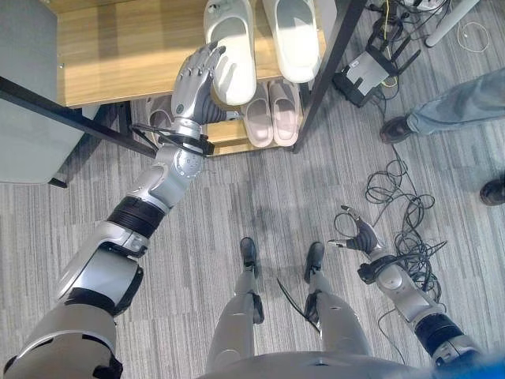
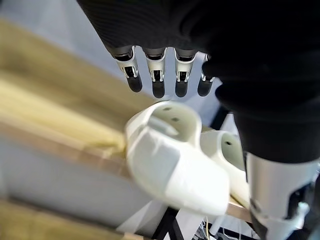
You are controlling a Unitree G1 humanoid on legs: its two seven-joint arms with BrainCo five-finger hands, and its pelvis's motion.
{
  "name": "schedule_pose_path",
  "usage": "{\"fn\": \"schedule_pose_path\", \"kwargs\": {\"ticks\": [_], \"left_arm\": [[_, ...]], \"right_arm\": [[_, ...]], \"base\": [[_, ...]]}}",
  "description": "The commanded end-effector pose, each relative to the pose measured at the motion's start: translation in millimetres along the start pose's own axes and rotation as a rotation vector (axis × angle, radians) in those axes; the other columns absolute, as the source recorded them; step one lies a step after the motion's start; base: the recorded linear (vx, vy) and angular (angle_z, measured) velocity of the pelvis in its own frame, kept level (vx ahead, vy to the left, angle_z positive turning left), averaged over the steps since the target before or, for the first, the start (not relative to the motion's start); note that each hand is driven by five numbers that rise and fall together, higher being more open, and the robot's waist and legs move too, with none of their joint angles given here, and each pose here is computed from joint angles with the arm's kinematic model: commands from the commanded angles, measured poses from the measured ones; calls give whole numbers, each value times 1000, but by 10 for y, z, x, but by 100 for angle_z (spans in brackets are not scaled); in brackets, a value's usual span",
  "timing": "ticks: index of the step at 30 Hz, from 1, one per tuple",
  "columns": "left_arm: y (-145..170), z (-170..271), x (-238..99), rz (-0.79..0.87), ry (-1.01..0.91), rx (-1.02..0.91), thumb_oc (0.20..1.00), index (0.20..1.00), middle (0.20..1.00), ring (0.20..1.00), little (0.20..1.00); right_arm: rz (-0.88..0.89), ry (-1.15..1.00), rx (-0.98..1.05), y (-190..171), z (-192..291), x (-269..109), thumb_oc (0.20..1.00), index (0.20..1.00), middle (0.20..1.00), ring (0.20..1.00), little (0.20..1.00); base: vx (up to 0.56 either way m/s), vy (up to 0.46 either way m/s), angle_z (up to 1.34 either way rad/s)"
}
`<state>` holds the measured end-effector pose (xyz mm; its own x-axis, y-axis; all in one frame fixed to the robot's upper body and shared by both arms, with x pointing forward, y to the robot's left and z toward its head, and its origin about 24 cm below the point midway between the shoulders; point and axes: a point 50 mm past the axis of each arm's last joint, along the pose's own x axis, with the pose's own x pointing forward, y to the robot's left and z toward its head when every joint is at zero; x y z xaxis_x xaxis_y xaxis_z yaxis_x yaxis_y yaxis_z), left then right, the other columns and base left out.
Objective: Arrange the slippers neatly on the shoe rack.
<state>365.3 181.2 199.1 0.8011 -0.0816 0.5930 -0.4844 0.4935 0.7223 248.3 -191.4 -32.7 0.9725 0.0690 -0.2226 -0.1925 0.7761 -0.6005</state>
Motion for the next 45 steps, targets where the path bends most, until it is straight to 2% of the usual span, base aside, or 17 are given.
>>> {"fn": "schedule_pose_path", "kwargs": {"ticks": [1, 8, 12, 23, 34, 40, 45], "left_arm": [[138, -47, 131, 101, 55, -90, 1000, 1000, 1000, 1000, 1000], [34, 181, 191, 107, 51, -366, 1000, 1000, 1000, 1000, 1000], [36, 269, 225, 99, 24, -425, 1000, 1000, 1000, 1000, 1000], [142, 248, 339, 129, 30, -412, 1000, 1000, 1000, 1000, 1000], [107, 437, 470, 136, 22, -498, 1000, 1000, 1000, 1000, 1000], [41, 368, 424, 129, 66, -513, 1000, 1000, 1000, 1000, 1000], [228, 293, 424, 169, 3, -344, 1000, 1000, 1000, 1000, 1000]], "right_arm": [[-20, -47, -20, -71, 59, -3, 1000, 1000, 1000, 1000, 1000], [-24, -27, -2, -61, 25, 0, 1000, 1000, 1000, 1000, 1000], [-15, -27, -6, -48, 19, -3, 1000, 1000, 1000, 1000, 1000], [3, -29, -27, -19, 4, -15, 1000, 1000, 1000, 1000, 1000], [8, -30, -28, 10, 6, -16, 1000, 1000, 1000, 1000, 1000], [5, -27, -25, 15, 9, -5, 1000, 1000, 1000, 1000, 1000], [-7, -7, -18, 13, -50, -44, 1000, 1000, 1000, 1000, 1000]], "base": [[0, 0, 0], [7, 1, 1], [4, 0, 1], [0, 0, 0], [0, 0, 0], [0, 0, 0], [7, 0, 0]]}}
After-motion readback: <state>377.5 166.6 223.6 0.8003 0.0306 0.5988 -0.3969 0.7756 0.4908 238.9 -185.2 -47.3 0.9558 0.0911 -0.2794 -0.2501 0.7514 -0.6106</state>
